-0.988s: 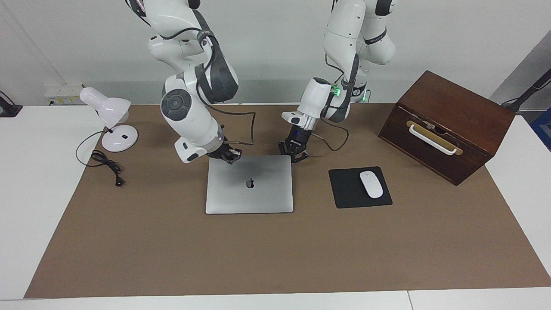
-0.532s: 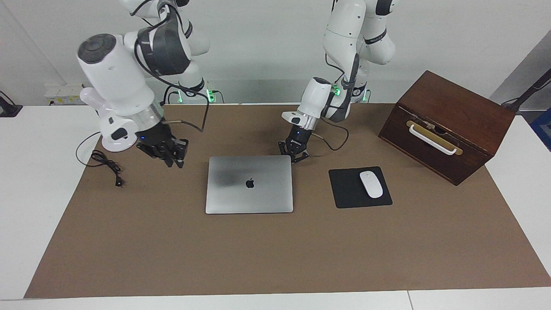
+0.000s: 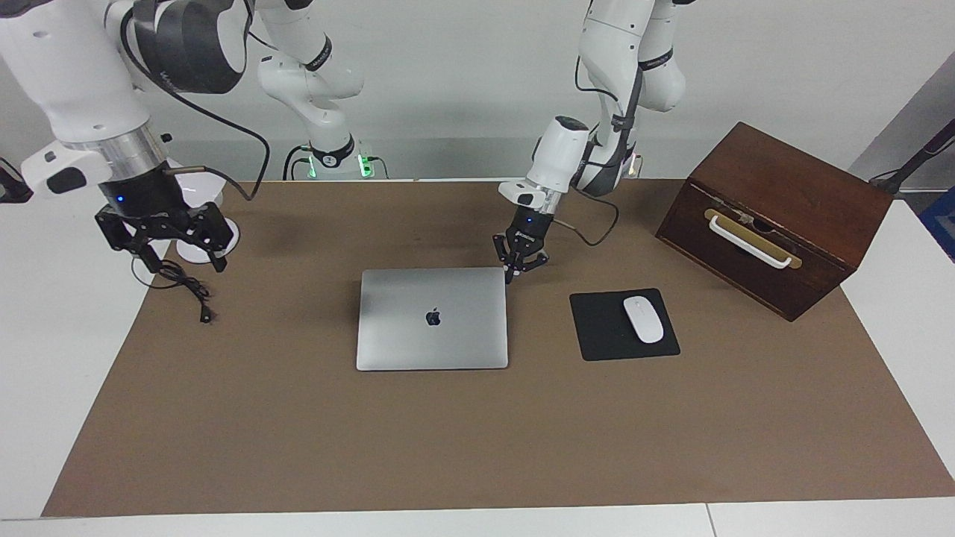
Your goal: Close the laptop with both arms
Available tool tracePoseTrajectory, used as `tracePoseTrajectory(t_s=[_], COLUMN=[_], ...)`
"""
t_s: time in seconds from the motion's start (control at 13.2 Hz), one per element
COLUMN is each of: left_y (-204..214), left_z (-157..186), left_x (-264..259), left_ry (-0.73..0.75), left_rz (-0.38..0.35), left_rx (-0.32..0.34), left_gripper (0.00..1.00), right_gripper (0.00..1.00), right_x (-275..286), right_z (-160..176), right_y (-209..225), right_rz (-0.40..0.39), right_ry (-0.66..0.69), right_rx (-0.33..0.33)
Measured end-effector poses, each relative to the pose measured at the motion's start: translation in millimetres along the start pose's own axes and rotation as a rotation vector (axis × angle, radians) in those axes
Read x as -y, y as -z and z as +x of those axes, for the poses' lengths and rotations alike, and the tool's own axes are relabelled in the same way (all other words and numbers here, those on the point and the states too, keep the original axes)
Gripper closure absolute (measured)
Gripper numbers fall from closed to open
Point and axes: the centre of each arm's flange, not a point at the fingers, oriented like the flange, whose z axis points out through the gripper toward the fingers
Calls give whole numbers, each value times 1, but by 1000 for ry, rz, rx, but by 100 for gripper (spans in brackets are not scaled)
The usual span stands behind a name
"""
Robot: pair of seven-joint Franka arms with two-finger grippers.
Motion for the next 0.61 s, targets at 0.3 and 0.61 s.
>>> tracePoseTrajectory(t_s=[0.3,0.61], left_y=[56,134], left_z=[20,45], left_x=[23,66], left_ry=[27,90], left_rz=[-21,-44], left_rx=[123,273], left_gripper=[99,99], right_gripper=[0,0], right_x=[-11,-12], right_z=[-27,-51], right_y=[52,38], right_rz=[-5,1], right_ry=[-15,-42], right_rx=[3,58])
